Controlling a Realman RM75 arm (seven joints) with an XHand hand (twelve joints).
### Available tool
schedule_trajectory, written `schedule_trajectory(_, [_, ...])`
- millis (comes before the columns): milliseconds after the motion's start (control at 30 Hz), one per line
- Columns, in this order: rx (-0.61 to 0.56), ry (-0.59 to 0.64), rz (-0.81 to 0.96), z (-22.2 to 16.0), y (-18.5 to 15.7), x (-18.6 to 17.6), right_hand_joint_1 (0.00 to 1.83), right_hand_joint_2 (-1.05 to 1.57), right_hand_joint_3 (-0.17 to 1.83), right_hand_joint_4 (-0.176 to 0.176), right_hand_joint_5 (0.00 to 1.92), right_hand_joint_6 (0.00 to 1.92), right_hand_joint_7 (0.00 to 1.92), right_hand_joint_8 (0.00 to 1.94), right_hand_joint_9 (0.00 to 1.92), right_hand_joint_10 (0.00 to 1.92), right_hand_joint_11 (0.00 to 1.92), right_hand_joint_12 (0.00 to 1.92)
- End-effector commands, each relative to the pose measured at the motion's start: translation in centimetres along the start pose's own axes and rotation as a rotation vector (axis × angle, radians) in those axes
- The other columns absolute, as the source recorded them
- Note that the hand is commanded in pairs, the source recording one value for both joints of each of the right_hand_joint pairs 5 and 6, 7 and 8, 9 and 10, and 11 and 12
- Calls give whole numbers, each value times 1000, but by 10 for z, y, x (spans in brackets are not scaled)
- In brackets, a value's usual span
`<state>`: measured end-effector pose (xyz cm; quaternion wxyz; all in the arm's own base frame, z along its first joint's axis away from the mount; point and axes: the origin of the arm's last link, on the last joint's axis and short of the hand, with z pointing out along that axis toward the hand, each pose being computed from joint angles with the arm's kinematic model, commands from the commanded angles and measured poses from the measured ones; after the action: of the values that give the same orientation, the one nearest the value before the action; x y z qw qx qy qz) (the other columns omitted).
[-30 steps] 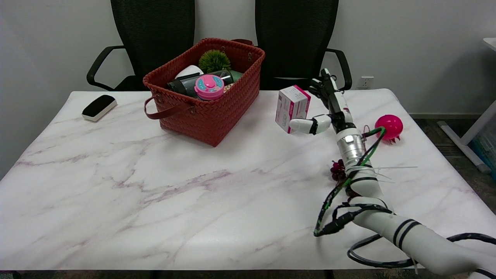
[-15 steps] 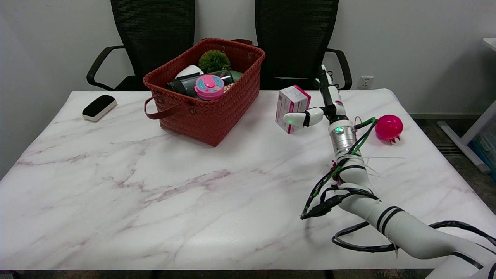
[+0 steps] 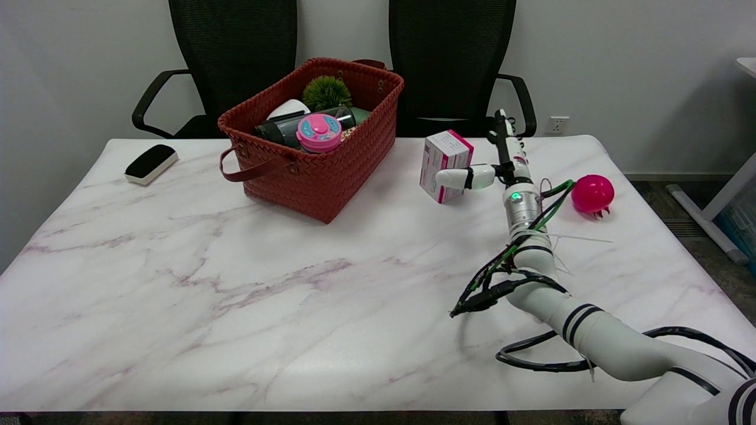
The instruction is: Pick up the white paper box.
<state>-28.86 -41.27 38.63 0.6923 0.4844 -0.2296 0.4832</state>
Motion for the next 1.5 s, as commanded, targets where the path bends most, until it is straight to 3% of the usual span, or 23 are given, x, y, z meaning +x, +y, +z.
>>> schedule_trajectory(33, [-181,34,-63,12,6,-21,982,-350,352,0,0,0,122,122,267,267,130,130])
schedule_trajectory(367, [-273,73,-31,-21,5,-25,985,-351,429,0,0,0,271,271,323,323,70,70])
schedule_trajectory(567, [-255,93,-11,-36,-4,-20,986,-332,456,0,0,0,288,288,332,332,53,53])
schedule_trajectory(1100, [-179,-38,-82,-35,-49,-68,983,-282,492,0,0,0,286,286,331,331,47,47])
schedule_trajectory(1500, [-179,-73,-95,-26,-51,-80,987,-266,484,0,0,0,288,288,332,332,47,47])
